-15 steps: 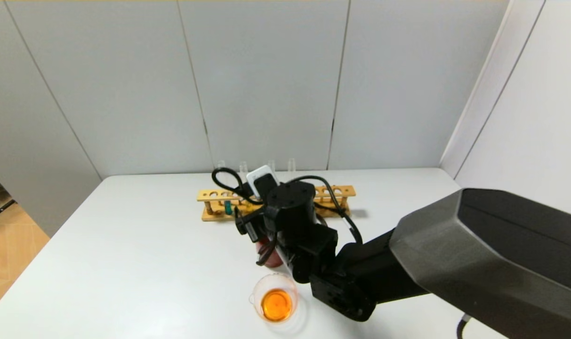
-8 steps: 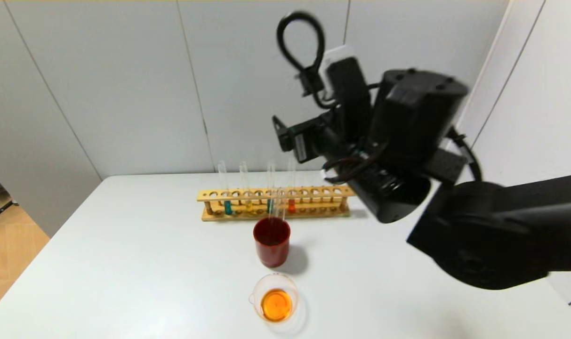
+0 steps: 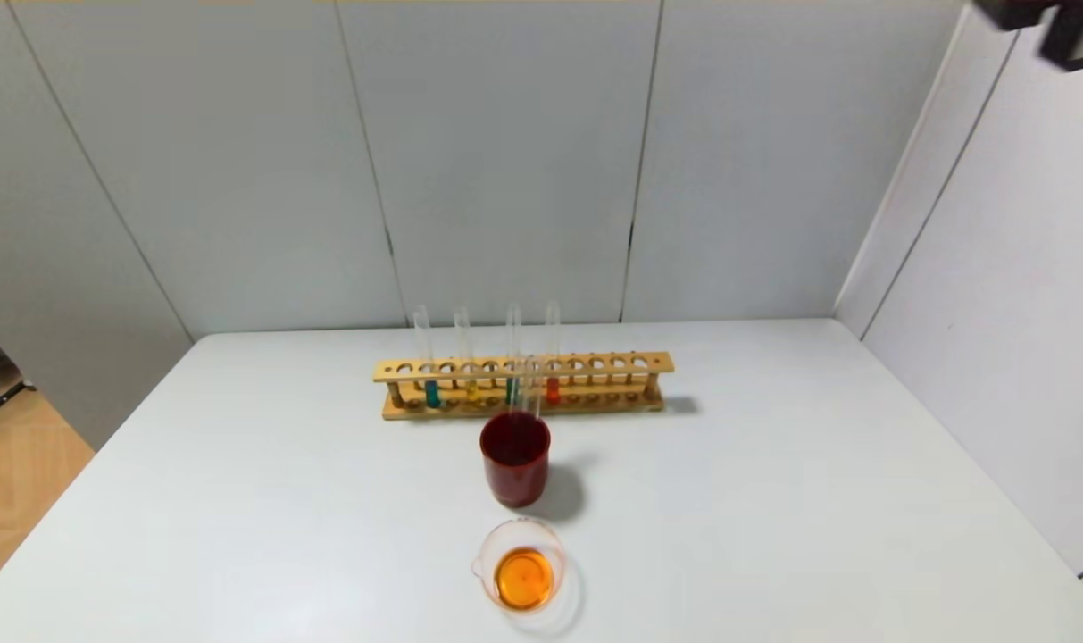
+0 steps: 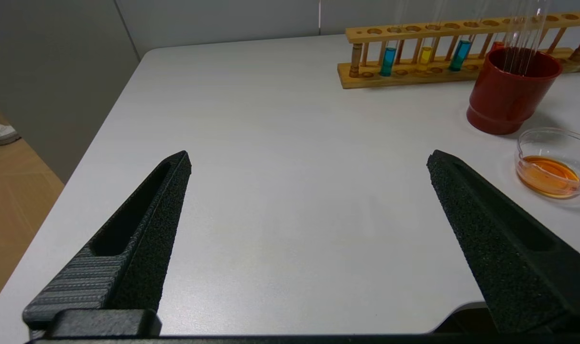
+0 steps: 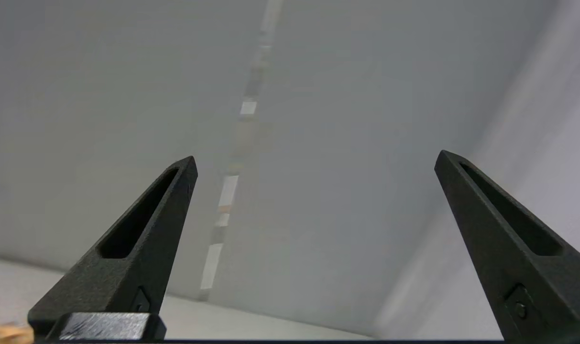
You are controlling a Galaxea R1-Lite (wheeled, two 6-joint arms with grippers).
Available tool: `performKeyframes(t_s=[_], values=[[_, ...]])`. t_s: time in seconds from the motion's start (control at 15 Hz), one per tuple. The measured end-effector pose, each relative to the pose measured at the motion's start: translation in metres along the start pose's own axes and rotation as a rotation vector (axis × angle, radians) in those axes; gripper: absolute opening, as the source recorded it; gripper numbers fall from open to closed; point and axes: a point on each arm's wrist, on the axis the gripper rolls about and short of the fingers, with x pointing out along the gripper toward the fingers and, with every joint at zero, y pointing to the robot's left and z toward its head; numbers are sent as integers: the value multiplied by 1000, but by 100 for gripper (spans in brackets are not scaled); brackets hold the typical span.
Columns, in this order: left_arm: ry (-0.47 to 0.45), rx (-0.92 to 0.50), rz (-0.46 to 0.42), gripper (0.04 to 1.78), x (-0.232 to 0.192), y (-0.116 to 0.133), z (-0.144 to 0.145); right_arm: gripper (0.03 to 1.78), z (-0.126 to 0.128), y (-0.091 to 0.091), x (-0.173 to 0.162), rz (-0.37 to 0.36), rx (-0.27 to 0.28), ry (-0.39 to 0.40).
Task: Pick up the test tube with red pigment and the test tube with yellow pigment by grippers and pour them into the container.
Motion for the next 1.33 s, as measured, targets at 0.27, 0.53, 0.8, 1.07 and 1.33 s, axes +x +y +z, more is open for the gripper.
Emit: performKeyframes(t_s=[0.27, 0.53, 0.8, 1.07, 1.33], values=[[0, 0, 0, 175, 0, 0, 0, 174, 33, -77, -60, -218, -137, -13], [0, 0, 0, 175, 0, 0, 0, 174, 53, -113, -135, -401, -194, -18], [0, 0, 0, 175, 0, 0, 0, 174, 50, -118, -217, -467, -188, 0], [0, 0, 0, 175, 0, 0, 0, 174, 30, -109, -284, -492, -116, 43], [0, 0, 0, 175, 0, 0, 0, 174, -16, -90, -320, -486, -2, 128]])
